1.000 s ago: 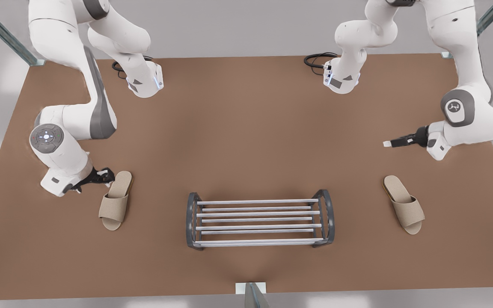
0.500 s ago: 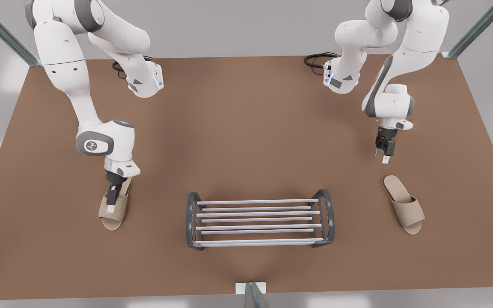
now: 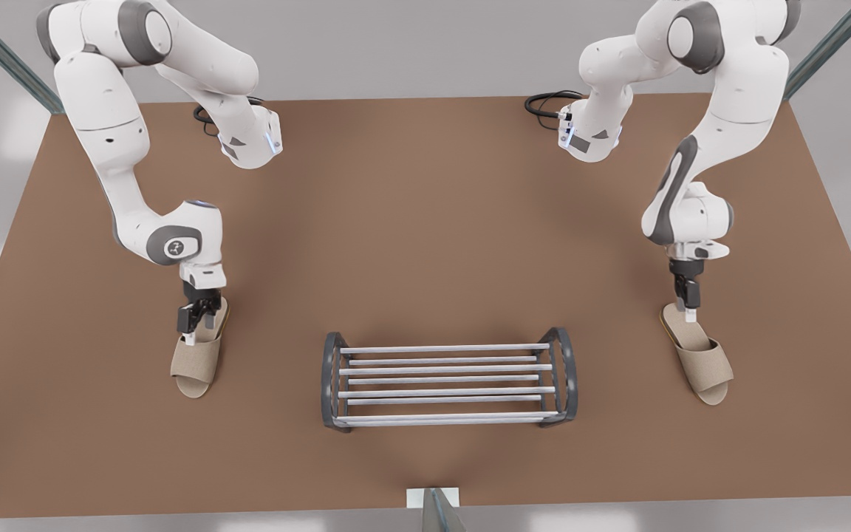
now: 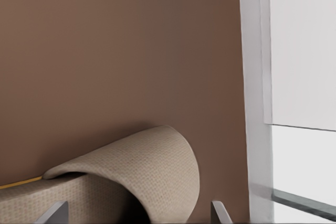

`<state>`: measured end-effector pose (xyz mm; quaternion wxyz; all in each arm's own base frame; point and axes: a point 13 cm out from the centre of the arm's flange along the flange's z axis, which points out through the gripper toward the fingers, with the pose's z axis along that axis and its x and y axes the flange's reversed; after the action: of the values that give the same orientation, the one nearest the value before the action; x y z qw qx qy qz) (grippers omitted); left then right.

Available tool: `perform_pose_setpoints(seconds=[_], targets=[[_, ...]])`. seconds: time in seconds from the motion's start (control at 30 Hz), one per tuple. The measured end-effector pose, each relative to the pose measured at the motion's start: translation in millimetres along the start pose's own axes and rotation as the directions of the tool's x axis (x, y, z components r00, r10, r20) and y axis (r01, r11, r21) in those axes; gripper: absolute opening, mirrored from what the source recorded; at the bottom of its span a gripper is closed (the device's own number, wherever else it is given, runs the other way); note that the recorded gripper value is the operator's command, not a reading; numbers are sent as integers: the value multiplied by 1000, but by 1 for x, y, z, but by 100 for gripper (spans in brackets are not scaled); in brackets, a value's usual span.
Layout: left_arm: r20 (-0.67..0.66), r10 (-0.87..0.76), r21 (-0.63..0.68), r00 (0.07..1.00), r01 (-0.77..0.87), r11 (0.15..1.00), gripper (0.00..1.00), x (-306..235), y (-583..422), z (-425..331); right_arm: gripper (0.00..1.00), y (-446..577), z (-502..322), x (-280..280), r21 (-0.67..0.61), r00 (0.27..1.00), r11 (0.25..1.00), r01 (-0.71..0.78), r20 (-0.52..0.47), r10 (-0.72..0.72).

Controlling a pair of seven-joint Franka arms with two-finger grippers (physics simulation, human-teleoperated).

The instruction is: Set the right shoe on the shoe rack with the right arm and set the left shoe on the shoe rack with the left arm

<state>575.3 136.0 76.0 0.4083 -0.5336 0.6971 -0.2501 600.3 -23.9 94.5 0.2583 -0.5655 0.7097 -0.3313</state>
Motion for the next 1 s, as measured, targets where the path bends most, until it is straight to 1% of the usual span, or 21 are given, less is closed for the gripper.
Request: perform_pose_setpoints(seconds=[0.17,0.33,0.5,0.63,0.77,0.87,0.9,0.93,0.97,1.0], targets=[[30,-8,18,1000,7,1000,100,-26,-18,28,100,-9,12,5,58,986,984,-167,-9,168],[13,-24,0,1000,24,1000,100,-17,-13,38,100,-30,18,15,131,963,955,-265,-9,269],[22,-41,14,999,41,999,100,-25,-25,42,100,-46,37,31,177,945,931,-319,-19,328],[10,-56,14,998,56,998,100,-19,-33,42,100,-37,51,34,182,935,921,-344,-26,354],[19,-69,21,997,69,997,100,-29,-55,43,100,-58,63,36,228,924,901,-369,-15,383],[11,-78,16,997,78,997,100,-27,-64,46,100,-60,70,39,238,917,892,-384,-15,399],[3,-81,14,997,81,997,100,-22,-66,48,95,-58,72,40,238,915,890,-388,-18,404],[-5,-86,14,996,86,996,100,-17,-68,49,67,-55,74,41,237,913,889,-392,-20,407],[-16,-92,18,996,93,996,100,-9,-73,53,47,-53,75,42,238,911,888,-395,-21,411],[-31,-100,22,995,101,995,100,0,-77,57,38,-53,76,42,240,910,886,-398,-21,414]])
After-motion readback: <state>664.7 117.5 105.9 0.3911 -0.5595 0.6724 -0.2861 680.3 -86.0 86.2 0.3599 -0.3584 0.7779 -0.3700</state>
